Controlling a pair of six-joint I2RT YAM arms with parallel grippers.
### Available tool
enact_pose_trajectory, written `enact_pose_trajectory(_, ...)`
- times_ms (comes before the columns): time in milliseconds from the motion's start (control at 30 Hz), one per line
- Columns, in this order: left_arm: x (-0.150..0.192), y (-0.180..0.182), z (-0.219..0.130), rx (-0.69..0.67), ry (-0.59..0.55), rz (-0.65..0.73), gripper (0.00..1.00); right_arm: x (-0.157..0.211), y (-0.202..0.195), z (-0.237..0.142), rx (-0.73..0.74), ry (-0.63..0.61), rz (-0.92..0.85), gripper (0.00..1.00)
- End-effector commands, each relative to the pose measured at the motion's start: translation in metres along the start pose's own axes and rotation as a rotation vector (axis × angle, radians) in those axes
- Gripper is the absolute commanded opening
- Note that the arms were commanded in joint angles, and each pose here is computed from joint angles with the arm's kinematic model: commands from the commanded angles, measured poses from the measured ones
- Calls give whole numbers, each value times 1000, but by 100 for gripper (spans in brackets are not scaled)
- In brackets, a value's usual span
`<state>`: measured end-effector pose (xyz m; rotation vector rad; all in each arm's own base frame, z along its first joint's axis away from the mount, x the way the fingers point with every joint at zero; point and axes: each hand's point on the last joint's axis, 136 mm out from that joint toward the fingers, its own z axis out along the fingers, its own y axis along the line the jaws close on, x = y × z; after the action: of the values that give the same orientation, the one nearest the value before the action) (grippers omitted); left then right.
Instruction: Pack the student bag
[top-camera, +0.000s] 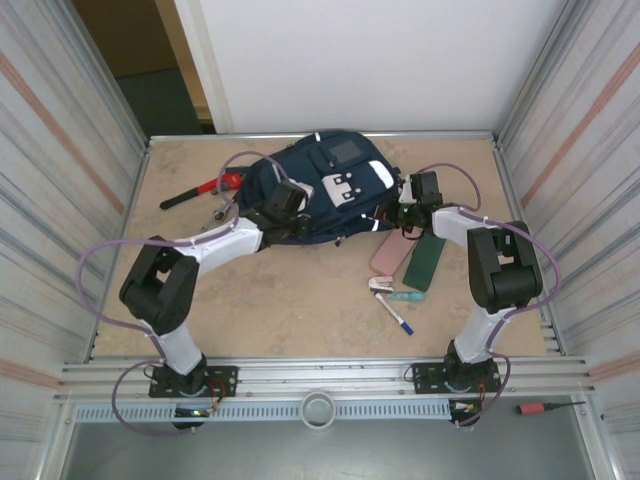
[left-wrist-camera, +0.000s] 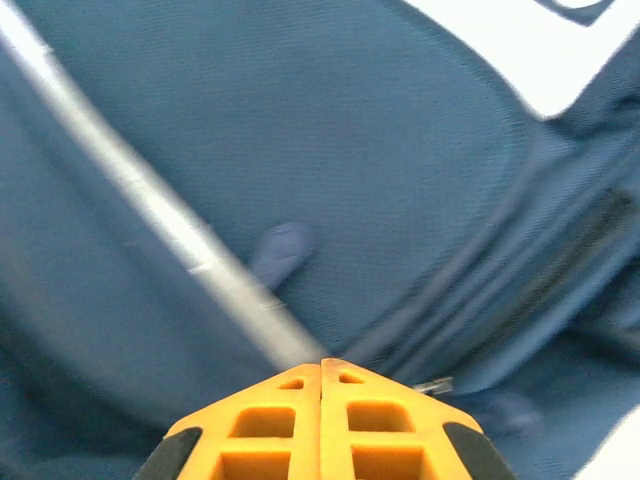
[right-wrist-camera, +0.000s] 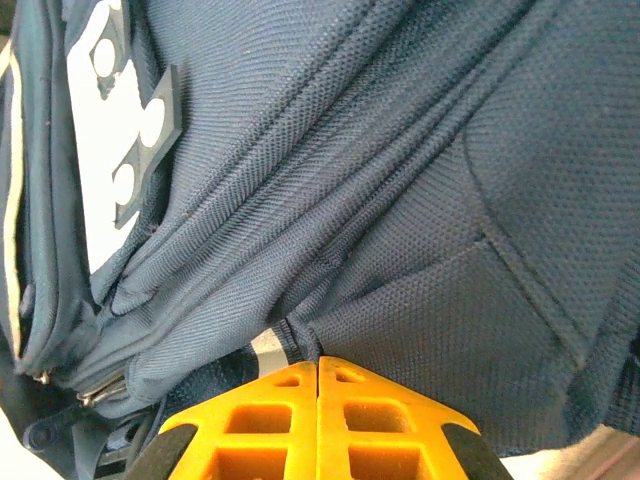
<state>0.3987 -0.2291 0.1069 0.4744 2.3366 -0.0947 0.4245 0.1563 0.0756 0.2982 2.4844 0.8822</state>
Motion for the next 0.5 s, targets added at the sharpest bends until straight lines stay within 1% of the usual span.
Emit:
enact_pose_trajectory(0, -3, 32, -9, -90, -30, -37, 0, -19, 8, -12, -3, -47, 3, 0)
enact_pose_trajectory(100, -4, 19, -8, 3, -31, -47, 0, -17, 11, -10, -9, -36, -7, 0)
enact_pose_trajectory(233, -9, -17, -11, 155, -37, -45, 0, -13, 13, -6, -15, -23, -13, 0)
enact_pose_trajectory(300, -11, -30, -16, 178, -49, -22, 0, -13, 13, -7, -14, -19, -16, 0)
enact_pose_trajectory(333, -13, -35, -19, 185, -56, -14, 2, -12, 13, -7, -12, -15, -19, 0)
enact_pose_trajectory(467, -16, -57, -28, 197, -47, -2, 21, -11, 12, -6, -12, -12, -22, 0)
